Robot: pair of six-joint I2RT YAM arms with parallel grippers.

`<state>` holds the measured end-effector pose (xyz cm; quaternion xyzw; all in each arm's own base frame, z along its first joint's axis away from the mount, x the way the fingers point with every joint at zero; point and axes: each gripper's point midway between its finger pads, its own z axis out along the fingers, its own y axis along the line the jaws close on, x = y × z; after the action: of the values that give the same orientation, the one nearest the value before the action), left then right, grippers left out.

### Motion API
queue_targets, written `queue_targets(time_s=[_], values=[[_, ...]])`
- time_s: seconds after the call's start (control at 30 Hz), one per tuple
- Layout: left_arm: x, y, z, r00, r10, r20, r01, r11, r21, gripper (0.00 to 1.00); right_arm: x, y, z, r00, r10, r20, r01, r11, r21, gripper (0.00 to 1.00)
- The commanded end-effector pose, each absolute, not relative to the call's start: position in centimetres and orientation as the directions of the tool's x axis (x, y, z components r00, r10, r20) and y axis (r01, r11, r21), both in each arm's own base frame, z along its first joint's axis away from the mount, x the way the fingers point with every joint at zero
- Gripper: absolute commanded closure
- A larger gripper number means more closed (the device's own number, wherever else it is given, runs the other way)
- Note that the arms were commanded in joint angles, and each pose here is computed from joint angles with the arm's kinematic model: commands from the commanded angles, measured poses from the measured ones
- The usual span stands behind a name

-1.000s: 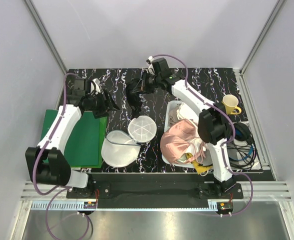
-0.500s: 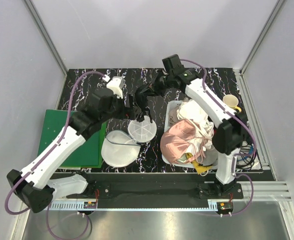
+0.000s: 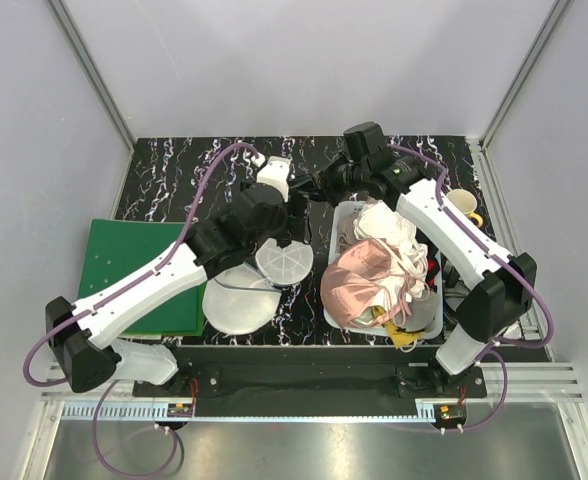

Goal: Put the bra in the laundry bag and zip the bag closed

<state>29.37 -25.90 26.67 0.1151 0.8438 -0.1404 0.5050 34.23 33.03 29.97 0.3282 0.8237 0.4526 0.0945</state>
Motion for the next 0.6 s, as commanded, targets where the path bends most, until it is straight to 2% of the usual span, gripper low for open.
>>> queue_targets(time_s=[0.0, 0.13, 0.3, 0.47, 0.53, 0.57], values=[[30.7, -25.6, 30.7, -0.374, -0.033, -0.927, 0.278, 0.949, -0.147, 0.08, 33.1, 32.8, 32.3, -0.737, 0.655, 0.166, 0.457, 0.301, 0.837, 1.00], [30.8, -25.6, 29.9, -0.395, -0.014, -0.919, 0.263, 0.956, -0.128, 0.15, 31.8, 33.0, 33.2, -0.733, 0.648, 0.207, 0.470, 0.263, 0.842, 1.00], [30.6, -25.9, 29.7, -0.411, -0.008, -0.912, 0.279, 0.951, -0.134, 0.44, 30.6, 33.1, 34.7, -0.725, 0.639, 0.257, 0.482, 0.205, 0.852, 1.00], [30.4, -26.7, 30.2, -0.411, 0.006, -0.911, 0.322, 0.936, -0.139, 0.60, 29.8, 33.1, 35.6, -0.717, 0.630, 0.298, 0.498, 0.163, 0.852, 1.00], [30.3, -26.9, 30.2, -0.417, 0.016, -0.909, 0.333, 0.933, -0.136, 0.72, 29.5, 32.9, 36.0, -0.715, 0.625, 0.314, 0.503, 0.148, 0.851, 1.00], [30.3, -27.0, 30.4, -0.414, 0.013, -0.910, 0.336, 0.931, -0.140, 0.74, 29.4, 32.9, 36.1, -0.713, 0.624, 0.319, 0.506, 0.143, 0.851, 1.00]])
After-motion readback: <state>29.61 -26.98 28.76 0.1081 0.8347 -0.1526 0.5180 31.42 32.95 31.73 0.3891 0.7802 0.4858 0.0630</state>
